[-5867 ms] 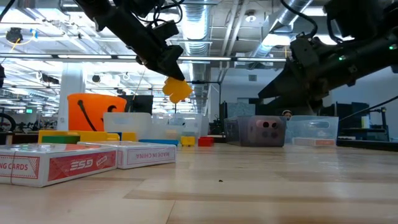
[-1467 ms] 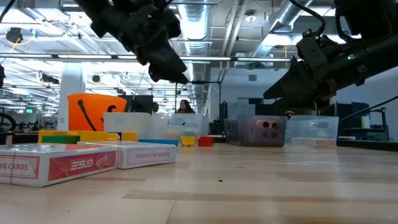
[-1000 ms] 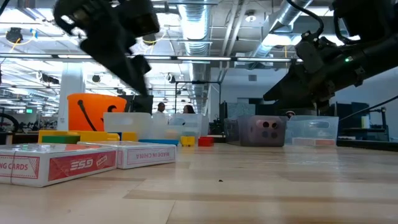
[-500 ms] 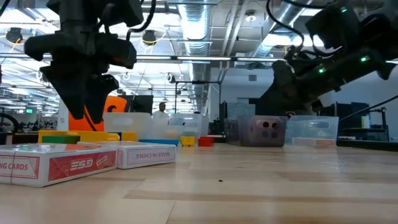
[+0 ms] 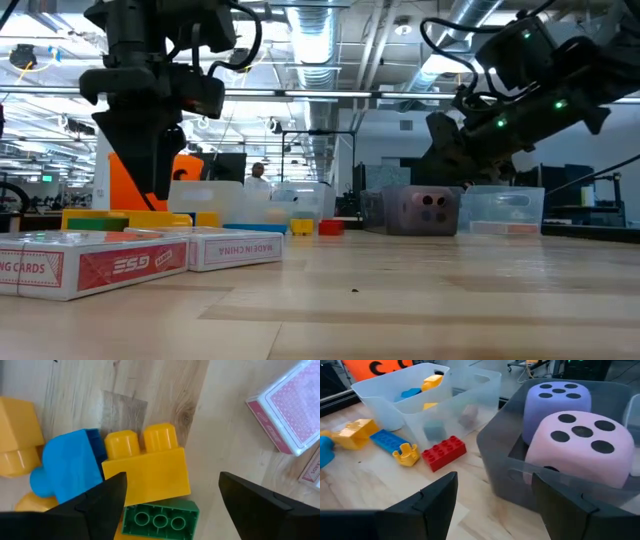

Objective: Pick & Place Toys
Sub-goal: Put the large yellow game piece into the white bin

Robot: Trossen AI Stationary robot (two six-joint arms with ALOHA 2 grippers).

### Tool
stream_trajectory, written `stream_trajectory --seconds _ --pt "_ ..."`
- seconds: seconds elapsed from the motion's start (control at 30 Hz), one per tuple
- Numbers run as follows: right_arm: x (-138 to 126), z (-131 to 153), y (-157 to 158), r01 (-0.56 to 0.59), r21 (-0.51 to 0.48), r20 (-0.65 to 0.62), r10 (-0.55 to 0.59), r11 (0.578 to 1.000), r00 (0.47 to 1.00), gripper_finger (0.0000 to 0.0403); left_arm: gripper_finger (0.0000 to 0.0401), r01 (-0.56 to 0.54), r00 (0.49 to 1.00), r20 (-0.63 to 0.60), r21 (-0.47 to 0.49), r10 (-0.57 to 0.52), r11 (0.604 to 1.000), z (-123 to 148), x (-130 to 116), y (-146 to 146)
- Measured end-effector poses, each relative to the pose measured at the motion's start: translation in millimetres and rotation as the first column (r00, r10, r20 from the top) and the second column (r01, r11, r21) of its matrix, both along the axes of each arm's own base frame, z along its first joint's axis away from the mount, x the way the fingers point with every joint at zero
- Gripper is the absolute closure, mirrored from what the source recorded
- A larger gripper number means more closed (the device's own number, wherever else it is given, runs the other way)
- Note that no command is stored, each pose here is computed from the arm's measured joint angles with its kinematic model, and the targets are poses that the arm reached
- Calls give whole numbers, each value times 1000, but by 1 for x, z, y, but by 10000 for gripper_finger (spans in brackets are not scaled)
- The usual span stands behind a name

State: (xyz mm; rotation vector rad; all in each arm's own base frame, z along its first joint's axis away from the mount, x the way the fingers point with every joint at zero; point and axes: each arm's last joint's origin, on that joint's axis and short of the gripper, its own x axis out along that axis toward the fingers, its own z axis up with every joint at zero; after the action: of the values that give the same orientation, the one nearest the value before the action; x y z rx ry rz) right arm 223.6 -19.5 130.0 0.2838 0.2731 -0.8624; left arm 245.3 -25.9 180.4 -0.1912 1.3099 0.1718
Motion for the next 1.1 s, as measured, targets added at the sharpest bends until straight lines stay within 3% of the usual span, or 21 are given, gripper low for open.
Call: stream_trajectory --seconds 0.47,0.7,0.83,1.1 --pt "0 0 -1 4 0 0 -4 1000 1000 154 53 -9 1000 -6 17 9 1000 -1 -1 1" --pt "0 0 0 -20 15 0 20 1000 1000 154 40 -161 985 -53 30 163 986 -18 -14 7" --pt "1 -1 0 -31 21 -1 31 999 1000 154 36 -178 981 -69 35 180 983 -23 -18 7" --pt "1 -1 0 -32 22 -1 32 999 999 154 36 -129 991 49 13 128 992 -21 -7 6"
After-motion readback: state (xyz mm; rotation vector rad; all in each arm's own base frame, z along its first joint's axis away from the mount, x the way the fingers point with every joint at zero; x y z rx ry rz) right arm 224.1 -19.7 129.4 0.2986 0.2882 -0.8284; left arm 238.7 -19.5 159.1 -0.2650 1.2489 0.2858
